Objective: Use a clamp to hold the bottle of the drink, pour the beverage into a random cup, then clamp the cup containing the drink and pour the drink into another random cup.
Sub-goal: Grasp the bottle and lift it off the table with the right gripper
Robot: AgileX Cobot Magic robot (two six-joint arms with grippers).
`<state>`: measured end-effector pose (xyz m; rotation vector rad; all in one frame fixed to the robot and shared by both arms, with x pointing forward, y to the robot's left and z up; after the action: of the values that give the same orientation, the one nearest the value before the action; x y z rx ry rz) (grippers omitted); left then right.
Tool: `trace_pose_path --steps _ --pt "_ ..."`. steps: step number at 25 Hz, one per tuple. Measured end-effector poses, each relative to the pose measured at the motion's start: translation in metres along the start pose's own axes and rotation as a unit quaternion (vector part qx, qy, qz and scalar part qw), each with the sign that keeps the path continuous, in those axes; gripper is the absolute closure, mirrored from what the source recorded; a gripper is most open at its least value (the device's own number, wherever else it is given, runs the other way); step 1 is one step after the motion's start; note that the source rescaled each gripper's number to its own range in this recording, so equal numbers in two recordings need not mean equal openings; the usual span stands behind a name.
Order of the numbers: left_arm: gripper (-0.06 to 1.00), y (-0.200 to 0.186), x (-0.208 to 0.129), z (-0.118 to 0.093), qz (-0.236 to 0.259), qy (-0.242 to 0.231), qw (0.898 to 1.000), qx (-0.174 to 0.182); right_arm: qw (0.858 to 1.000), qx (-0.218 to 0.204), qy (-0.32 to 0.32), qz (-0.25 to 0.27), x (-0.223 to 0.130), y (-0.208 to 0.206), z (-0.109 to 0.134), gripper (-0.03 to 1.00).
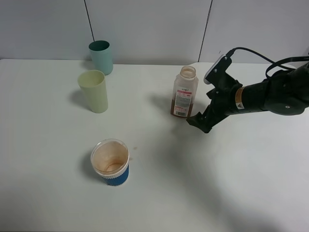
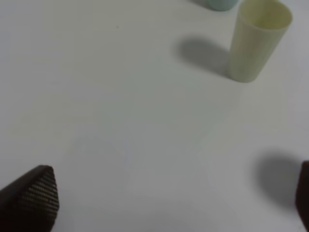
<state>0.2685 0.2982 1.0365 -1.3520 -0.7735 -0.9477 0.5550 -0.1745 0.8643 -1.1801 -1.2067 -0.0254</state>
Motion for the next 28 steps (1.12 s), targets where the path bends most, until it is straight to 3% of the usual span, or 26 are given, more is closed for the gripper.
trace_pose_path --steps 14,28 --pt "-0.03 0.000 0.000 0.000 0.000 0.000 1.000 0.000 0.999 0.013 -0.041 0.008 -0.008 0.011 0.002 -0.03" --pt "-0.03 0.000 0.000 0.000 0.000 0.000 1.000 0.000 0.998 0.031 -0.038 -0.031 0.002 0.029 0.002 -0.03"
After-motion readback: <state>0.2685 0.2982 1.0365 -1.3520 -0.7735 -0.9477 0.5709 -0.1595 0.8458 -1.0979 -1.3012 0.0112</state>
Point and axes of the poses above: a point on each arm's last joint axis where the gripper is mounted, y pointing out along that axis toward the gripper, z along the wrist's bending axis when the last joint is at zero, x = y × z, the point moved 4 cm from there along y, pointing out along that axis toward the gripper, and after that the axes turned 9 degrees about y, right-handed, at the moved point
